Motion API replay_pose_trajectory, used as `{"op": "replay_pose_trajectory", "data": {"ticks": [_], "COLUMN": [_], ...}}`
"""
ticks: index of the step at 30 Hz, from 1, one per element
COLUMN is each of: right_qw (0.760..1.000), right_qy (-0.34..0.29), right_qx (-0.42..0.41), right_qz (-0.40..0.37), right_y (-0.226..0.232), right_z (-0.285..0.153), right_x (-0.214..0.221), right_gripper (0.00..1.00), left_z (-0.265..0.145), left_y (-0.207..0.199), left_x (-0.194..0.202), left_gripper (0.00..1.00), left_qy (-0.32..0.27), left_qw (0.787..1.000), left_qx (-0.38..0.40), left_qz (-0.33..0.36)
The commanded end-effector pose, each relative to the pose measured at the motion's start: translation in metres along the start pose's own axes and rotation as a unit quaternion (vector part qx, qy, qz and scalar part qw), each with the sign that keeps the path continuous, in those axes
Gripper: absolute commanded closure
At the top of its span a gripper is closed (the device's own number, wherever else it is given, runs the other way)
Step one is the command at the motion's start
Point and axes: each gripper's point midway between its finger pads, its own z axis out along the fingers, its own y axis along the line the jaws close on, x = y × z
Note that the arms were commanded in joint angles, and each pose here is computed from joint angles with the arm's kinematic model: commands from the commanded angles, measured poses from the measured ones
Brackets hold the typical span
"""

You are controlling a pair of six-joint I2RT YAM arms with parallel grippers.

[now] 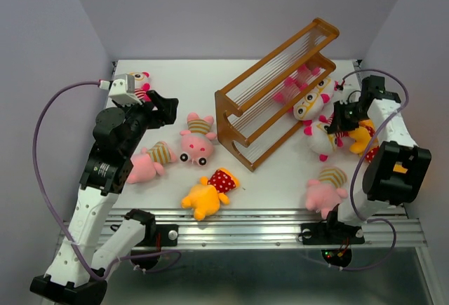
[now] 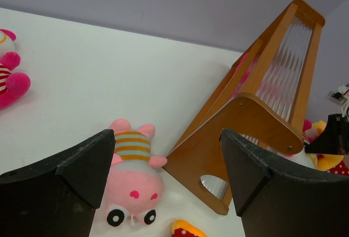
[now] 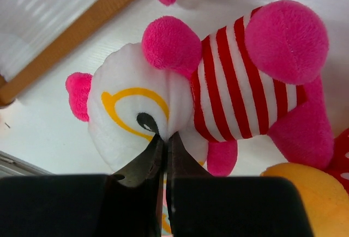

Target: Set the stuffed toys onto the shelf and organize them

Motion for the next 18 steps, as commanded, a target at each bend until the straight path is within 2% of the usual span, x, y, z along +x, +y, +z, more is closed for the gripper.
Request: {"op": "replay_pose_trajectory", "data": {"ticks": [1, 9, 13, 17, 18], "right_qw": [0.997, 0.984, 0.966, 0.932, 0.912], "right_qy": [-0.075, -0.14, -0.186, -0.244, -0.26], "right_qx": [0.012, -0.023, -0.053, -0.084, -0.093], "right_qz": [-0.008, -0.109, -0.169, -0.256, -0.302], "right_y": [0.023, 0.059, 0.084, 0.114, 0.123], "right_z": [-0.056, -0.116, -0.143, -0.176, -0.185], "right_x": [-0.041, -0.073, -0.088, -0.102, -0.105], "right_gripper": [0.99, 0.99, 0.99, 0.99, 0.99], "left_z": [-0.008, -0.021, -0.019, -0.016, -0.016], "left_y": [-0.013, -0.045, -0.057, -0.08, -0.088], "left_x": [-0.03, -0.064, -0.073, -0.071, -0.073], "left_gripper": [0.11, 0.11, 0.11, 0.11, 0.11], "left_qy": [-0.046, -0.079, -0.08, -0.066, -0.064], "left_qw": [0.999, 0.992, 0.99, 0.983, 0.98], "left_qx": [0.024, 0.087, 0.109, 0.169, 0.188], "left_qz": [0.014, 0.037, 0.042, 0.023, 0.012]}}
